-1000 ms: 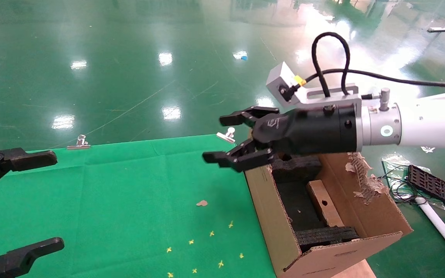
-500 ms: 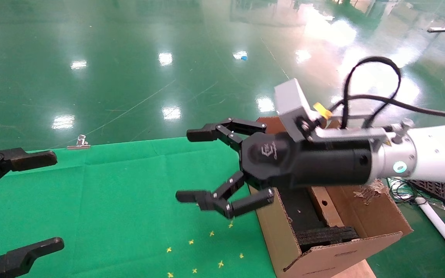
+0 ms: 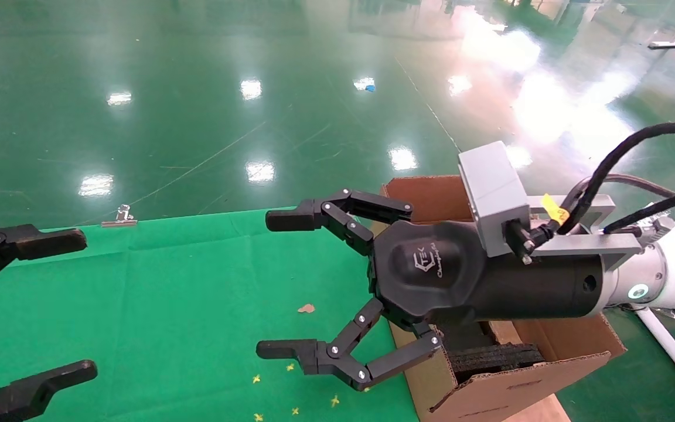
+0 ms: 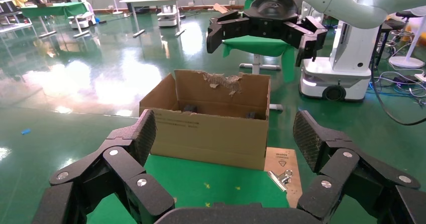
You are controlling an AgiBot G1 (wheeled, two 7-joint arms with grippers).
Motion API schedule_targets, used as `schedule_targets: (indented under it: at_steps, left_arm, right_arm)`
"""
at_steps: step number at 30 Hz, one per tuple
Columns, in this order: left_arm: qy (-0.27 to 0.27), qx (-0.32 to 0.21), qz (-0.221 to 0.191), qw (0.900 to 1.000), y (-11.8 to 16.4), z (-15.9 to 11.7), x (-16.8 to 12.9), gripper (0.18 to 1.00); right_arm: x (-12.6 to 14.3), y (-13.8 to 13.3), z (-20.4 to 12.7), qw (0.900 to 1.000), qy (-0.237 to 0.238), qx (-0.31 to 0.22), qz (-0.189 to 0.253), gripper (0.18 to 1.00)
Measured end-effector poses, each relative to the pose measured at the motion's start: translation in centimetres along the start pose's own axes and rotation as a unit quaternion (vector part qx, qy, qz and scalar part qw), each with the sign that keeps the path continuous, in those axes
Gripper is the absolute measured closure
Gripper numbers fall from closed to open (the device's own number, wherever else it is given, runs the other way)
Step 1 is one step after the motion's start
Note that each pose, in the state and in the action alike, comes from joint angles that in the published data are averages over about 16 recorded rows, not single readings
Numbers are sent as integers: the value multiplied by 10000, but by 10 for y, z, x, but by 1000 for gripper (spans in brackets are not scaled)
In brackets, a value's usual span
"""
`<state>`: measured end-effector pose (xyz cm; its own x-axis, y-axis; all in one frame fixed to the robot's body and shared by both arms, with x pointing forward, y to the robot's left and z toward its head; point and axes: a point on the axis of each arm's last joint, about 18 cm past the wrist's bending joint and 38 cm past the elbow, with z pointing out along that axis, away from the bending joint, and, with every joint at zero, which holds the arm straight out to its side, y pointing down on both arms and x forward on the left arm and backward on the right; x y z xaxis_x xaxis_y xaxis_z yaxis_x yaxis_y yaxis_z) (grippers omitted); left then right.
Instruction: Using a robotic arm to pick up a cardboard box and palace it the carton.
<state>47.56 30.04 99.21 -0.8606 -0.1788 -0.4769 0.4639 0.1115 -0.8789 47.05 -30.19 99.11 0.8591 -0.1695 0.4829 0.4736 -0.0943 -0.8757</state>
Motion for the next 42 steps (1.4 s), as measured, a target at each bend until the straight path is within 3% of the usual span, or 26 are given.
schedule_targets:
  at_steps: [42]
  left_arm:
    - [0,0,-1,10000,0,0,0,184]
  right_arm:
    - [5,2,1,9999,44,-104,42,178]
